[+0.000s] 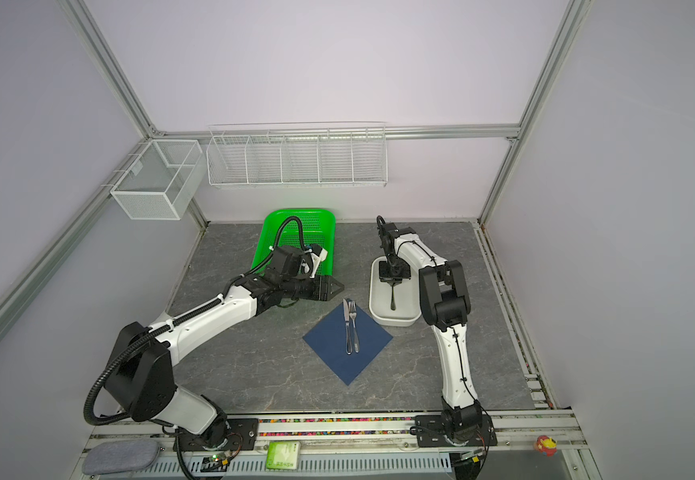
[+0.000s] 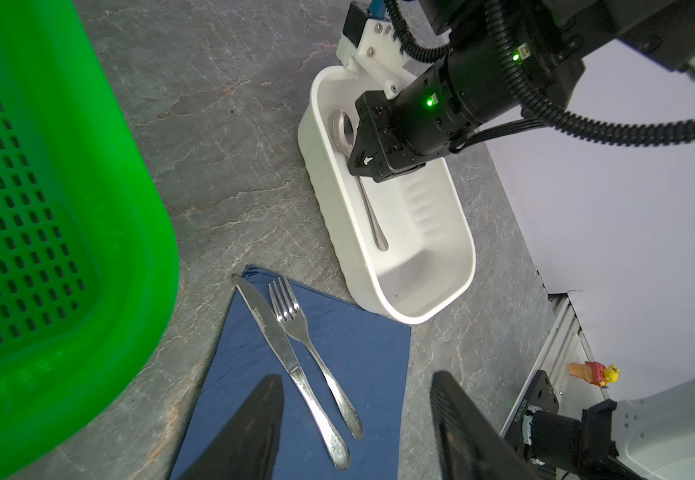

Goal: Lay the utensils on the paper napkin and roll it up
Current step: 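Lower the right gripper into the tray and grasp the spoon handle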

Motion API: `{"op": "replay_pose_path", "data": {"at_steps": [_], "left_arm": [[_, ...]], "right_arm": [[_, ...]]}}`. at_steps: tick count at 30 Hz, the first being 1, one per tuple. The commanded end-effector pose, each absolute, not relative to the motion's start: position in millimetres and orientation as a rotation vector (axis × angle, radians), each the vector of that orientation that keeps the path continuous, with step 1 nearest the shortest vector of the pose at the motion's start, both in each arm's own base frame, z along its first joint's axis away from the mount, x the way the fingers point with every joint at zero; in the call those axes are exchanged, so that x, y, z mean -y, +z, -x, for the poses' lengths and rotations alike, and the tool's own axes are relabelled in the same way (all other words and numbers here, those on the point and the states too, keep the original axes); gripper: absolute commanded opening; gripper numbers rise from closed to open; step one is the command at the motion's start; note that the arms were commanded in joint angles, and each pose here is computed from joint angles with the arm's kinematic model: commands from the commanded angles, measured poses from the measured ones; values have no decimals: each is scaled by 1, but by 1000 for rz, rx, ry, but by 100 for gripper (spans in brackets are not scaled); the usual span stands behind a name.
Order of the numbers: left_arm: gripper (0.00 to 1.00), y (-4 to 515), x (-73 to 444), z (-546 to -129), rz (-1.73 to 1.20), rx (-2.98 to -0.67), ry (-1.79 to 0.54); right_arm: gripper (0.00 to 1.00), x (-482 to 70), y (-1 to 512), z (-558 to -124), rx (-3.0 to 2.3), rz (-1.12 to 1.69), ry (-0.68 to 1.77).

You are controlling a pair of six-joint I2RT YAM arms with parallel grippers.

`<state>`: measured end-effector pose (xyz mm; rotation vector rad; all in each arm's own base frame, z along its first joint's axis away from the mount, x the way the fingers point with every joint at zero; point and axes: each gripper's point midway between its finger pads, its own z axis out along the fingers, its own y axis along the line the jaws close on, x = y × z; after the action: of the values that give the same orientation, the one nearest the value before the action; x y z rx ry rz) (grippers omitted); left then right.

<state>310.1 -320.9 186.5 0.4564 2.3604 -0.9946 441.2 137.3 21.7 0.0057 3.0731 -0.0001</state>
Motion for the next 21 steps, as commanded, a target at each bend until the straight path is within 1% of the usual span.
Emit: {"op": "replay_pose_path", "data": {"at_steps": [1,6,12,18,21], "left_arm": [[58,192,311,-311,-434,-2362,-948],[58,198,307,-308,-388,-2330,-973],[58,195,308,-302,-371,-2322,-1028],[58,188,306,-301,-372,-2334,-1018],[58,187,304,-303,-377,-2342,-1000]], "right_arm": [[8,-126,6,-412,-3183,24,-73],[12,-122,5,-409,-3191,5,-113],[20,-125,6,-406,-3211,-11,-98],[21,-128,-3,-403,-3243,-3,-113],[19,-132,-10,-403,-3260,11,-119]]}}
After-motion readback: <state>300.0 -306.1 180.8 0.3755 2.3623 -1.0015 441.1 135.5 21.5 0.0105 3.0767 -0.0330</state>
